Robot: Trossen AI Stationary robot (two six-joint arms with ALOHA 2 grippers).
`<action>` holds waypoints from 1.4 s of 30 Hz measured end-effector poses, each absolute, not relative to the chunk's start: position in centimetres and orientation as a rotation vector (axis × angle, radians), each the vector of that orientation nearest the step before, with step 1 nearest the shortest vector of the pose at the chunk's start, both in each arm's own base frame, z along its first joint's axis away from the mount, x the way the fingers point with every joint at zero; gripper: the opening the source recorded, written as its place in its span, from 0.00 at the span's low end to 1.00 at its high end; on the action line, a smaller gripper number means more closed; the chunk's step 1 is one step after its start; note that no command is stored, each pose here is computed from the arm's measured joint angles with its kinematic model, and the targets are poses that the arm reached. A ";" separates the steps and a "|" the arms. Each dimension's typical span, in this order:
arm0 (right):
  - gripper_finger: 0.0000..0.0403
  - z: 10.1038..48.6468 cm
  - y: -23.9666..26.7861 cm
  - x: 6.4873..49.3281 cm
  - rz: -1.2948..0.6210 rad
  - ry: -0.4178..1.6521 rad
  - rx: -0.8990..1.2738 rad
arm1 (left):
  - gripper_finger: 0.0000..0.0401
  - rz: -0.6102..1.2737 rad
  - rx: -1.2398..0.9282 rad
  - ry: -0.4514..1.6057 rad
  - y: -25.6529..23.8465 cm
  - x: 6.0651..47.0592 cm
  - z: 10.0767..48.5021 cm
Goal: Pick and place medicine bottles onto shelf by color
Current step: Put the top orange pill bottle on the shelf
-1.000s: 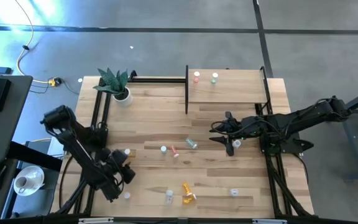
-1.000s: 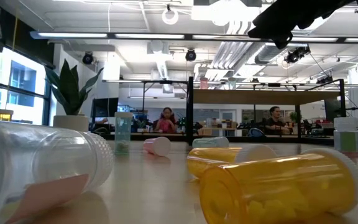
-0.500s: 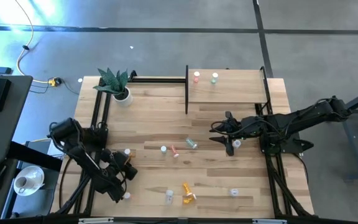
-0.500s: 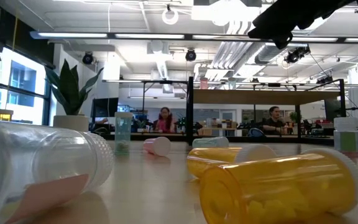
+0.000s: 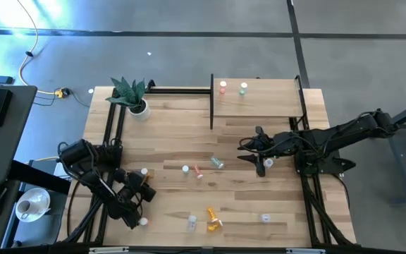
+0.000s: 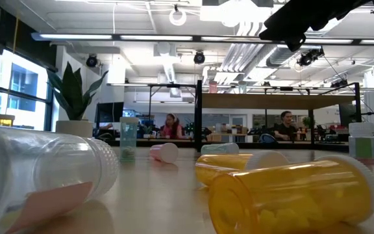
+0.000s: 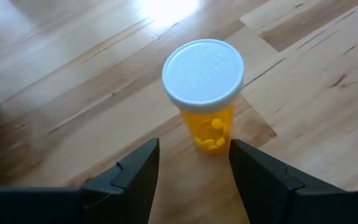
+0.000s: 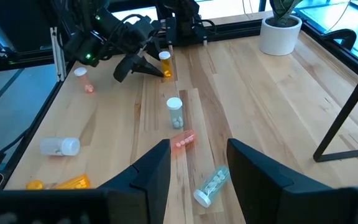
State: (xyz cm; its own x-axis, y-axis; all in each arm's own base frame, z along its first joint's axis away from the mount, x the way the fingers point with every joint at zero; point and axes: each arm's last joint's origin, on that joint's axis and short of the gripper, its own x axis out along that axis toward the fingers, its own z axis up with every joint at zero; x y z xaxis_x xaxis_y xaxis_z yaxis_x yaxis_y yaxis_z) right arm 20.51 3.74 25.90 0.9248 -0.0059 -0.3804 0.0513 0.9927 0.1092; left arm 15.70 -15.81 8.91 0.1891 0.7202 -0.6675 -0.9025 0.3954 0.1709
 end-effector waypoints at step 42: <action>0.37 25.9 3.7 20.5 -0.032 0.394 0.125 | 0.19 1.122 -0.252 0.692 -15.3 15.6 8.5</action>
State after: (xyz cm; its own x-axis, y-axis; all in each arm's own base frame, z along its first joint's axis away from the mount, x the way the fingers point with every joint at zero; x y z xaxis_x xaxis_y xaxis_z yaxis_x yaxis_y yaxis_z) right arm 20.49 3.73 25.86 0.9228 -0.0069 -0.3852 0.0556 0.9918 0.1154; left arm 15.63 -15.29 8.49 0.2542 0.7391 -0.6238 -0.8890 0.4326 0.1503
